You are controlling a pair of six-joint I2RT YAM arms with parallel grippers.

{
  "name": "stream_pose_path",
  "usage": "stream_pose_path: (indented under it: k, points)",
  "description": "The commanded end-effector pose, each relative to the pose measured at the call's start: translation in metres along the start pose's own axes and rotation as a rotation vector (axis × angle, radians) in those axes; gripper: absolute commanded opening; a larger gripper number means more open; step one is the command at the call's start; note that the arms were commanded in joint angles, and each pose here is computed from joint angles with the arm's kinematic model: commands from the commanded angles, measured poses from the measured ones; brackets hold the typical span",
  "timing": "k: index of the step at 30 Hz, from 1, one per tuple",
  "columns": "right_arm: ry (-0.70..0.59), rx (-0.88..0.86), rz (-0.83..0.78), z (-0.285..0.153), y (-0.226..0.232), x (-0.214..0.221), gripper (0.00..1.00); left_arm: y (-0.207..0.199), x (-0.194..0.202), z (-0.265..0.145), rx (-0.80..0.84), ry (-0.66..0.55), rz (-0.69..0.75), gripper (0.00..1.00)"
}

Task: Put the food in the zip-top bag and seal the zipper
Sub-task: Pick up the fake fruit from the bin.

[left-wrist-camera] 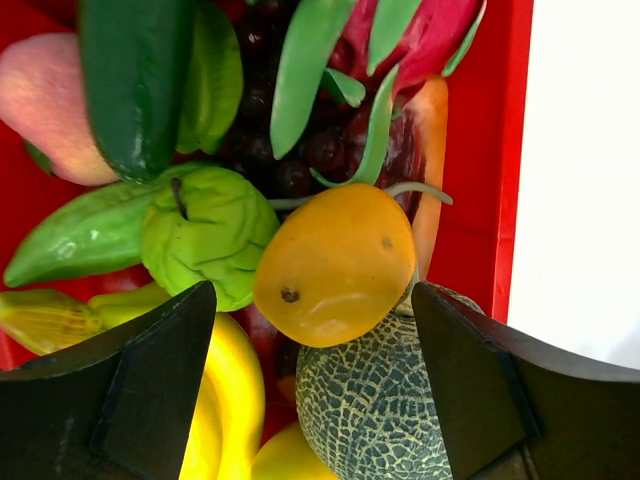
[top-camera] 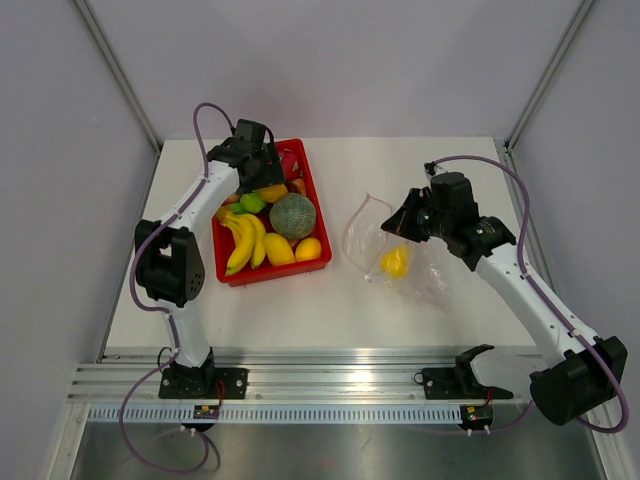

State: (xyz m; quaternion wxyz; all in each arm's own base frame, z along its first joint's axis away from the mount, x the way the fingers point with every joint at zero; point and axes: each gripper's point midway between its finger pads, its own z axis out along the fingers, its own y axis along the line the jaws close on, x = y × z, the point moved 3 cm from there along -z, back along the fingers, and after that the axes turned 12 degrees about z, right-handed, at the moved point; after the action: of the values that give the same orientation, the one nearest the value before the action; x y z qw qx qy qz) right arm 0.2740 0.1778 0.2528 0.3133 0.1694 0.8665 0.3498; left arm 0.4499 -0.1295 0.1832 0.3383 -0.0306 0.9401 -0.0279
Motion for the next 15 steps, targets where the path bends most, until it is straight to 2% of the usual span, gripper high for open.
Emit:
stream_pose_path:
  k: [1, 9, 15]
  points:
    - [-0.033, -0.012, -0.023, -0.004, 0.010, -0.008, 0.01, -0.012, -0.021, -0.008, 0.059, -0.069, 0.002, 0.81]
    - [-0.027, -0.015, -0.015, -0.002, 0.011, -0.008, 0.01, -0.017, -0.013, 0.005, 0.082, -0.028, 0.032, 0.85]
    - [-0.020, -0.015, -0.006, -0.001, 0.011, -0.007, 0.01, -0.021, -0.010, 0.011, 0.100, -0.014, 0.035, 0.75]
